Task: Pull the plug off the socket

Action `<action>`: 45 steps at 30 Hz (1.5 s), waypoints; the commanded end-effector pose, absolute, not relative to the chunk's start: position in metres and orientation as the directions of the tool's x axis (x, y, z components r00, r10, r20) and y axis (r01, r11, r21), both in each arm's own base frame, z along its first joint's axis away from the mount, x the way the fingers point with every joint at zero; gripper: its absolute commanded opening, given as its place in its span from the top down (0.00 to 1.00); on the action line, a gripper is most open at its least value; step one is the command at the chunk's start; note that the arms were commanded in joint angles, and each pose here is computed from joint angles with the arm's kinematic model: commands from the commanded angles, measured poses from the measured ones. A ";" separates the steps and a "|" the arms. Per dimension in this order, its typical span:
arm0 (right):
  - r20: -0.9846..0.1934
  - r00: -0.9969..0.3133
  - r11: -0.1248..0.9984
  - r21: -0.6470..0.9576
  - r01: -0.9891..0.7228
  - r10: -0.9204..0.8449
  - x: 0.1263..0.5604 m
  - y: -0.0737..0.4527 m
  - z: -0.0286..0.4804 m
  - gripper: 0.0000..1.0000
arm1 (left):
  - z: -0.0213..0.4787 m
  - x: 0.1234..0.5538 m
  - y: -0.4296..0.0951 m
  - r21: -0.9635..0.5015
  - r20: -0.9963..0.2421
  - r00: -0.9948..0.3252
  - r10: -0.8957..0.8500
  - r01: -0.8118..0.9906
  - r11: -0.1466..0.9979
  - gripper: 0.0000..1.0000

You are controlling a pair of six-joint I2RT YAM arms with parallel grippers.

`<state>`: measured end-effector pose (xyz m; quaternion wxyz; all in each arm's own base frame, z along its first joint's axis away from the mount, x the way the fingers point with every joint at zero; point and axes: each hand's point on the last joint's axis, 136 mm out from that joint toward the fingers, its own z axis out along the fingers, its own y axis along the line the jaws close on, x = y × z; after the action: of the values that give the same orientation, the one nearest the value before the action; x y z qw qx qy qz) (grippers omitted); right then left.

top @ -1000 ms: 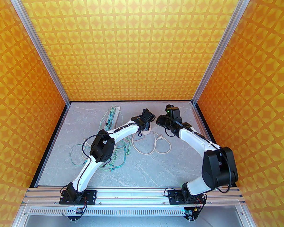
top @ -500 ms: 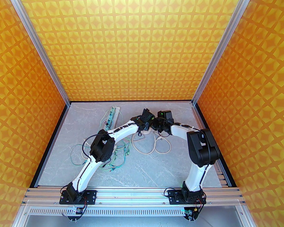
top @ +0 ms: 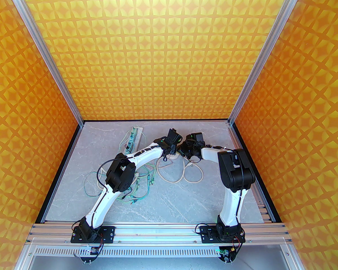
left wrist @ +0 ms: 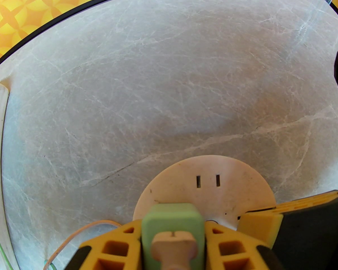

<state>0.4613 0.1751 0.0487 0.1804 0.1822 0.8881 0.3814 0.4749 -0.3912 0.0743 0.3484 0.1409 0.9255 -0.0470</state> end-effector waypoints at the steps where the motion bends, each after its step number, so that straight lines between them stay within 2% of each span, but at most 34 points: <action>1: -0.122 -0.889 0.717 0.644 0.268 0.442 0.444 0.164 0.009 1.00 | 0.092 0.471 -0.391 -0.031 -0.658 -0.721 0.215 0.312 0.950 0.78; 6: -0.131 -0.885 0.754 0.587 0.294 0.447 0.439 0.153 0.001 1.00 | 0.106 0.475 -0.387 -0.140 -0.643 -0.753 0.137 0.291 0.946 0.78; 9: -0.114 -0.889 0.766 0.564 0.310 0.443 0.438 0.151 -0.002 1.00 | 0.118 0.475 -0.389 -0.142 -0.665 -0.733 0.140 0.309 0.940 0.78; 22: -0.078 -0.892 0.792 0.499 0.352 0.445 0.432 0.144 -0.019 1.00 | 0.114 0.465 -0.405 0.070 -0.684 -0.648 0.336 0.401 0.913 0.81; 25: -0.075 -0.892 0.793 0.496 0.354 0.446 0.432 0.144 -0.021 1.00 | 0.122 0.467 -0.403 0.065 -0.692 -0.644 0.326 0.395 0.917 0.81; 36: -0.078 -0.895 0.807 0.470 0.356 0.440 0.431 0.140 -0.024 1.00 | 0.115 0.477 -0.382 -0.203 -0.619 -0.776 0.120 0.306 0.930 0.82; 38: -0.077 -0.895 0.807 0.473 0.355 0.439 0.432 0.141 -0.024 1.00 | 0.116 0.474 -0.388 -0.178 -0.633 -0.758 0.159 0.341 0.923 0.82; 42: -0.077 -0.896 0.806 0.475 0.353 0.438 0.432 0.141 -0.023 1.00 | 0.109 0.468 -0.397 0.019 -0.653 -0.687 0.319 0.406 0.914 0.81; 45: -0.073 -0.896 0.806 0.473 0.355 0.437 0.432 0.141 -0.025 1.00 | 0.096 0.463 -0.402 0.076 -0.630 -0.679 0.378 0.430 0.899 0.81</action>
<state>0.4629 0.1742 0.0448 0.1525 0.1669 0.9149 0.3345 0.4729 -0.3889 0.0799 0.3249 0.1720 0.9278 -0.0633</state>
